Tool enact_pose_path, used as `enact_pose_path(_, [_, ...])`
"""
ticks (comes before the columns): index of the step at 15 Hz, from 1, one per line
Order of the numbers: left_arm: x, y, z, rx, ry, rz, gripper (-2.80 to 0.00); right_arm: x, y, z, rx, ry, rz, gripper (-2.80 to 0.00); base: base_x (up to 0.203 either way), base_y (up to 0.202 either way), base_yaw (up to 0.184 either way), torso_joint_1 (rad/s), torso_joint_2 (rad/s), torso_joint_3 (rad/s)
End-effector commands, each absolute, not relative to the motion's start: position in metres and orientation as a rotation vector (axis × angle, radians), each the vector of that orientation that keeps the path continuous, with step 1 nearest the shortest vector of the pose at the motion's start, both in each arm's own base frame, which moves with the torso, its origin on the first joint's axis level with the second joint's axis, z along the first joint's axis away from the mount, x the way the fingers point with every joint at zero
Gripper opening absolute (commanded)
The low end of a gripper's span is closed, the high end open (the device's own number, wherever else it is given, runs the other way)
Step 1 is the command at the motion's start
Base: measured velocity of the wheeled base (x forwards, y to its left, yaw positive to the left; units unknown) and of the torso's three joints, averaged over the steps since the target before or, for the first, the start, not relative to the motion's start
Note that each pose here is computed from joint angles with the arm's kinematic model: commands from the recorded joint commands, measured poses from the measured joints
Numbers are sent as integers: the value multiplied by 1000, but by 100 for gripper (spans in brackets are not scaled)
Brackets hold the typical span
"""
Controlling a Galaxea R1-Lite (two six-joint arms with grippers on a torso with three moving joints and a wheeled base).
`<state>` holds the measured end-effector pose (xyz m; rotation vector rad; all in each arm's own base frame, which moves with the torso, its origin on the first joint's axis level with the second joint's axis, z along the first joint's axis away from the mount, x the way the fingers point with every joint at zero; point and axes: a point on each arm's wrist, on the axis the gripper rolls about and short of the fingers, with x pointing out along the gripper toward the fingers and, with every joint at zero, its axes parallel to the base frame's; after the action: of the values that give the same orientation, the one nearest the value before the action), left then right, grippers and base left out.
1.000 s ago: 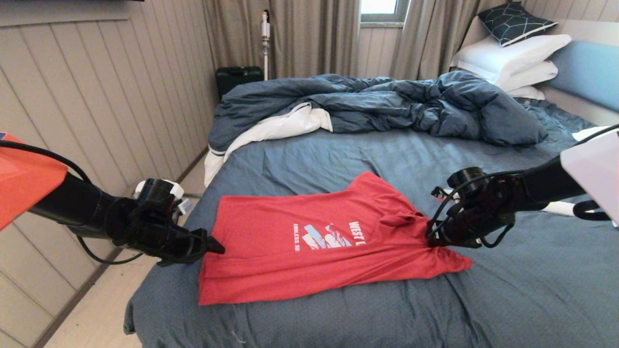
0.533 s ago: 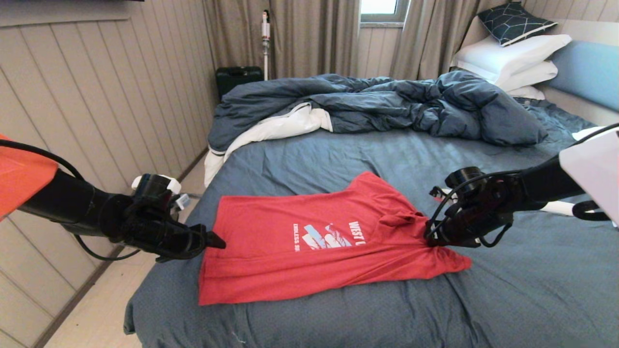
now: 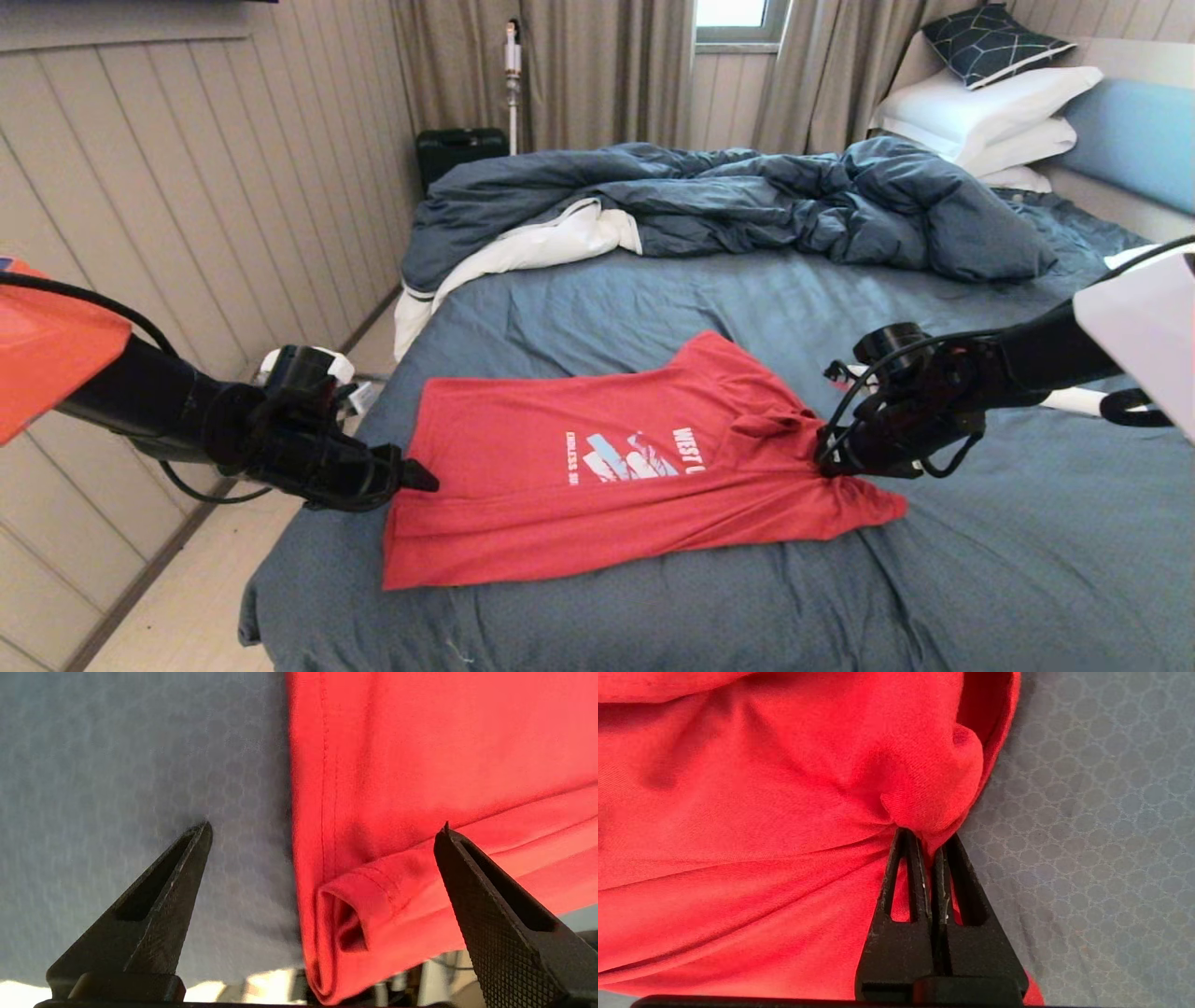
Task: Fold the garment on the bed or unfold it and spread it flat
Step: Fold the red T-shirt
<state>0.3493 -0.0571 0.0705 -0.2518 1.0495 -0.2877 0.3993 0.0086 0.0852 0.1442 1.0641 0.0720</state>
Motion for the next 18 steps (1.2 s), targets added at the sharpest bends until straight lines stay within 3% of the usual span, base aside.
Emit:
enact_pose_path(1, [350, -57, 61, -217, 1062, -308, 0, 399, 12, 86, 142, 1063, 79, -280, 0, 0, 0, 0, 0, 0])
enact_pose_path(11, [358, -46, 46, -143, 1045, -366, 0, 399, 14, 84, 152, 1073, 75, -280, 0, 0, 0, 0, 0, 0])
enact_pose_path(12, [358, -47, 46, -146, 1045, -372, -280, 399, 14, 83, 152, 1075, 76, -280, 0, 0, 0, 0, 0, 0])
enact_pose_path(18, [352, -49, 66, -167, 1006, -415, -280, 396, 12, 83, 157, 1079, 70, -280, 0, 0, 0, 0, 0, 0])
